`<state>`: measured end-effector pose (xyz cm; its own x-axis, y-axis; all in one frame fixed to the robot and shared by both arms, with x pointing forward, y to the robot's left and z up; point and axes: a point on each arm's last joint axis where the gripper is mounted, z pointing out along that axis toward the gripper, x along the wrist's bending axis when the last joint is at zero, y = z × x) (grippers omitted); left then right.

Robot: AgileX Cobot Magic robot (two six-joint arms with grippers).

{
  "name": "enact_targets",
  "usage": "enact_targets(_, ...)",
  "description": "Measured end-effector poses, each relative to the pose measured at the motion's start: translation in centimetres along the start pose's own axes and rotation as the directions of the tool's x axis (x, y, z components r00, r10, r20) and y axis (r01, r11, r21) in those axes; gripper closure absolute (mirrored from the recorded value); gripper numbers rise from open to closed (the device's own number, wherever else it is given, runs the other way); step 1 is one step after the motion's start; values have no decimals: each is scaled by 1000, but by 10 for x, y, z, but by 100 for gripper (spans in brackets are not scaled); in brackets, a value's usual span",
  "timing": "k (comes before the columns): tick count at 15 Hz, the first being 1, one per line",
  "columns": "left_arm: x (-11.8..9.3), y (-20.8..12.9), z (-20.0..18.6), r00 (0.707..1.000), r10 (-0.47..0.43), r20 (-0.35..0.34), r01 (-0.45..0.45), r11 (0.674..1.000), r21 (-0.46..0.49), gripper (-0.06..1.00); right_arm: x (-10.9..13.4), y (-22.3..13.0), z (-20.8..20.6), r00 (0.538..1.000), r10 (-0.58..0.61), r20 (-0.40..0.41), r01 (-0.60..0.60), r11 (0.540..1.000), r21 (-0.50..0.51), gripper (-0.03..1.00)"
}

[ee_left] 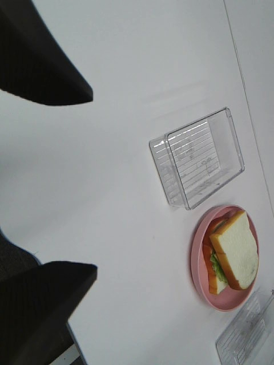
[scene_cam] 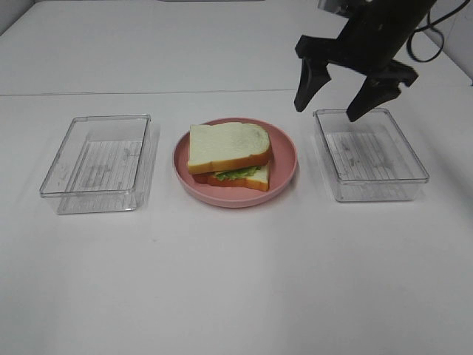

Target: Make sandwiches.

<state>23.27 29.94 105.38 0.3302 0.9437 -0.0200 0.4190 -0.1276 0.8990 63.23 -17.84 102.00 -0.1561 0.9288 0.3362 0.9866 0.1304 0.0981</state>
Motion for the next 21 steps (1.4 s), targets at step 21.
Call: enact_targets(21, 0, 0, 0, 1000, 0, 0, 0, 1000, 0, 22, -20, -348, -97, 965, -141, 220, 215, 907, -361, 18)
